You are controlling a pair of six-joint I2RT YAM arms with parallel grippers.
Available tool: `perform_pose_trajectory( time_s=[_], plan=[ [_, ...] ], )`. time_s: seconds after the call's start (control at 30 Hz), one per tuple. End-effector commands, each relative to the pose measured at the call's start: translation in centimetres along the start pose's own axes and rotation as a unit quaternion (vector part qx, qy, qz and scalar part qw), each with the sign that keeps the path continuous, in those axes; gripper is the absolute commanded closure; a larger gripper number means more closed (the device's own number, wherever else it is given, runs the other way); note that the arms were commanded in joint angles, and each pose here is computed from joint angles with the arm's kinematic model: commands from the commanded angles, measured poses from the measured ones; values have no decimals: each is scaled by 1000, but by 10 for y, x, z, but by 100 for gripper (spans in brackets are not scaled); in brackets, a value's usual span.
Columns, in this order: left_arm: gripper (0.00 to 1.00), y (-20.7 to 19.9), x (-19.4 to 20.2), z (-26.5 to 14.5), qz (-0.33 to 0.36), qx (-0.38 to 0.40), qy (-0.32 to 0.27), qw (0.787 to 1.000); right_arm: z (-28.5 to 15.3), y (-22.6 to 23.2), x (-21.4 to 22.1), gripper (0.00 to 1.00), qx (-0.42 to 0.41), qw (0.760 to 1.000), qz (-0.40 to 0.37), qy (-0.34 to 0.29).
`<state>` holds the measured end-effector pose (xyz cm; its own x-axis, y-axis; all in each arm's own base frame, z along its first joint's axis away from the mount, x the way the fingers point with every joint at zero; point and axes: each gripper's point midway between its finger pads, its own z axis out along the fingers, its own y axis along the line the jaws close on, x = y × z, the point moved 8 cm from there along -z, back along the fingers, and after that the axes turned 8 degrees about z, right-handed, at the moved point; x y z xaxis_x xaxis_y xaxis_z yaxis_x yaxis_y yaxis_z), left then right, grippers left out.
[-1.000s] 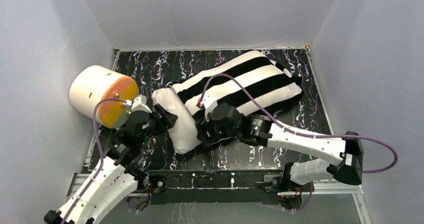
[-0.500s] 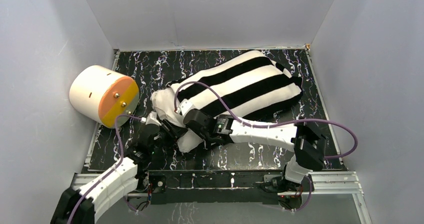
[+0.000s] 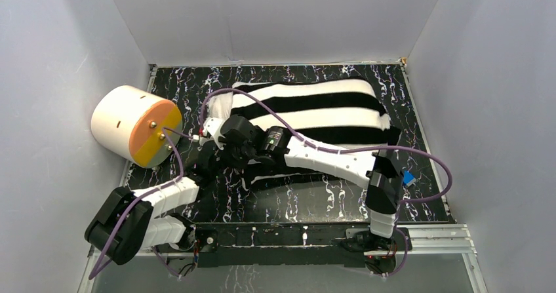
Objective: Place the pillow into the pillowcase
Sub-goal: Stuff the pillow into the pillowcase.
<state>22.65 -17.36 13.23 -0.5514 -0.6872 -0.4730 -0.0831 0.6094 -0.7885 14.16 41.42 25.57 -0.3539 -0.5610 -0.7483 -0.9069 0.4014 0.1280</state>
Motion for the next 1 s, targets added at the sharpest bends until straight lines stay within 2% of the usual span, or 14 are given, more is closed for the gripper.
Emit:
perform_pose_trajectory(
  time_s=[0.0, 0.13, 0.2, 0.3, 0.33, 0.37, 0.47, 0.53, 0.67, 0.73, 0.9, 0.97],
  plan=[
    [100, -67, -23, -7, -31, 142, -61, 987, -21, 106, -64, 100, -310, 940, -29, -139],
    [100, -70, -22, 3, -30, 136, -63, 988, -20, 129, -65, 100, -383, 911, -41, -147],
    [100, -67, -16, 9, -23, 127, -56, 990, -17, 134, -63, 100, -392, 907, -49, -143],
    [100, -57, -10, 6, -25, 117, -50, 992, -8, 117, -55, 100, -326, 936, -42, -123],
    [99, -52, -10, 2, -24, 107, -52, 993, -10, 102, -54, 96, -276, 952, -30, -128],
    [93, -47, -10, -2, -21, 90, -53, 994, -8, 86, -44, 94, -237, 964, -16, -120],
    [61, -36, -21, -22, 9, 19, -66, 998, -21, 45, -27, 92, -191, 973, 26, -125],
    [50, -36, -38, -41, 16, -6, -85, 996, -32, 29, -17, 87, -189, 972, 36, -133],
    [39, -54, -81, -80, 63, -20, -107, 992, -48, 15, -2, 78, -182, 973, 26, -136],
    [37, -58, -91, -88, 91, -33, -87, 992, -53, 11, 3, 77, -177, 973, 26, -143],
    [32, -97, -96, -81, 131, 42, -8, 991, -56, 6, 11, 77, -179, 972, 27, -149],
    [30, -108, -102, -78, 151, 40, 13, 988, -57, 5, 12, 77, -179, 972, 28, -149]
  ],
)
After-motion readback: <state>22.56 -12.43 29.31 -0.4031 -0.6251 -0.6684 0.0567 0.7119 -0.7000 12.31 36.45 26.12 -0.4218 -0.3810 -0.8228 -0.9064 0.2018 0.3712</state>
